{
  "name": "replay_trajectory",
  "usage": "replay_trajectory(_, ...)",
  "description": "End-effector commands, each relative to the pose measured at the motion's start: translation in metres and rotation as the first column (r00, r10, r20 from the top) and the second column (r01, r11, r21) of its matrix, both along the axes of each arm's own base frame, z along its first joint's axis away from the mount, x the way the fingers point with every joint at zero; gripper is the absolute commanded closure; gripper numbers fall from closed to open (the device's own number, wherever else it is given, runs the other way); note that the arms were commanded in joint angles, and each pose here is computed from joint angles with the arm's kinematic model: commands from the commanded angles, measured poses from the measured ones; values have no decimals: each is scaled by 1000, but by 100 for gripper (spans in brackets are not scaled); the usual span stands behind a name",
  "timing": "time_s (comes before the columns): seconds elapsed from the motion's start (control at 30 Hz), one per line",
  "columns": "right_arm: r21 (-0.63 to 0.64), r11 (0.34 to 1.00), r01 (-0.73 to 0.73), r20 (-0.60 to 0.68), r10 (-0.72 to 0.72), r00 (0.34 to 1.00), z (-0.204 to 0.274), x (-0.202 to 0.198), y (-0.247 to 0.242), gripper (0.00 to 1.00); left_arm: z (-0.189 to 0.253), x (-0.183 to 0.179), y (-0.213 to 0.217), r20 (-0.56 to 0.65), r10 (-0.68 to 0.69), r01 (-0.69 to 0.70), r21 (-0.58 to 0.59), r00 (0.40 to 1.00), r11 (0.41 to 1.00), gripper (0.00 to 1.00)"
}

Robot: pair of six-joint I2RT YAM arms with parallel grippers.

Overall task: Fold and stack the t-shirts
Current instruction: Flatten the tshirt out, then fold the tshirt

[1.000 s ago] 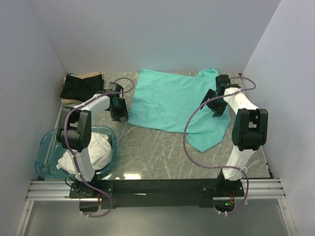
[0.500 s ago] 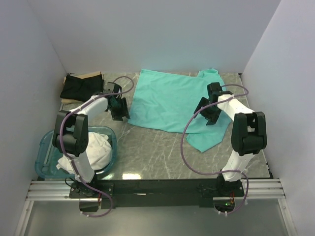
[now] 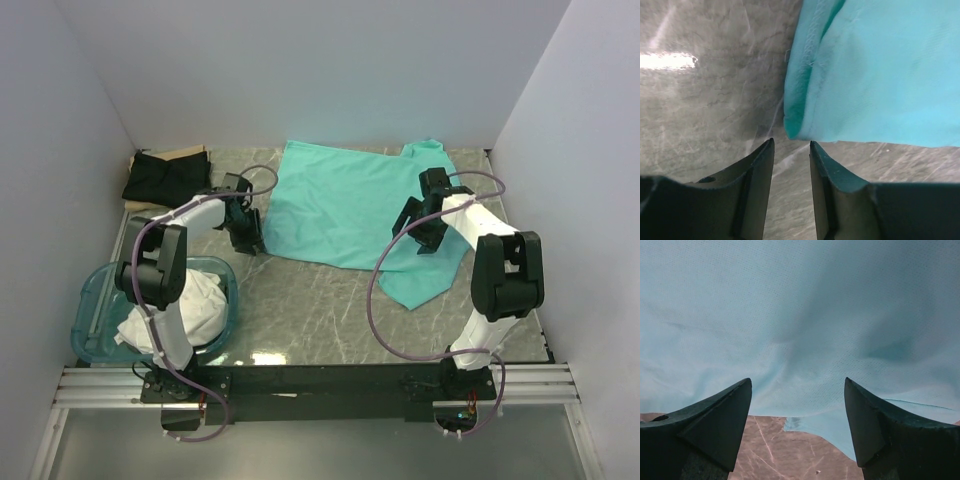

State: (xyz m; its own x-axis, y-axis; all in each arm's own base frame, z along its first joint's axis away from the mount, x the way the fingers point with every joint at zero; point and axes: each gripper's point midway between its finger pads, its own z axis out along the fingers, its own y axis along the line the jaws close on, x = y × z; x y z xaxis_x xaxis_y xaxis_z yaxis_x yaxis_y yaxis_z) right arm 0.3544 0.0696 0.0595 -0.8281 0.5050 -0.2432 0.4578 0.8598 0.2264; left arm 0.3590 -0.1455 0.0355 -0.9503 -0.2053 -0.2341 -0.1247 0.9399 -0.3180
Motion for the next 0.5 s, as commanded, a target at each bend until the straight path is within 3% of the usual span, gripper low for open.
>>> replay_trajectory(0.0, -9, 1000, 11, 54, -11, 998, 14, 3, -1, 19, 4, 4, -8, 1, -37, 37, -12, 999, 999, 59)
replay_trajectory(0.3, -20, 1000, -9, 35, 10, 999, 12, -12, 0, 19, -4, 10, -11, -5, -29, 29, 0, 1000, 1000, 60)
replay_trajectory(0.47, -28, 1000, -13, 25, 14, 1000, 13, -37, -2, 19, -7, 14, -14, -6, -17, 17, -7, 1000, 1000, 65)
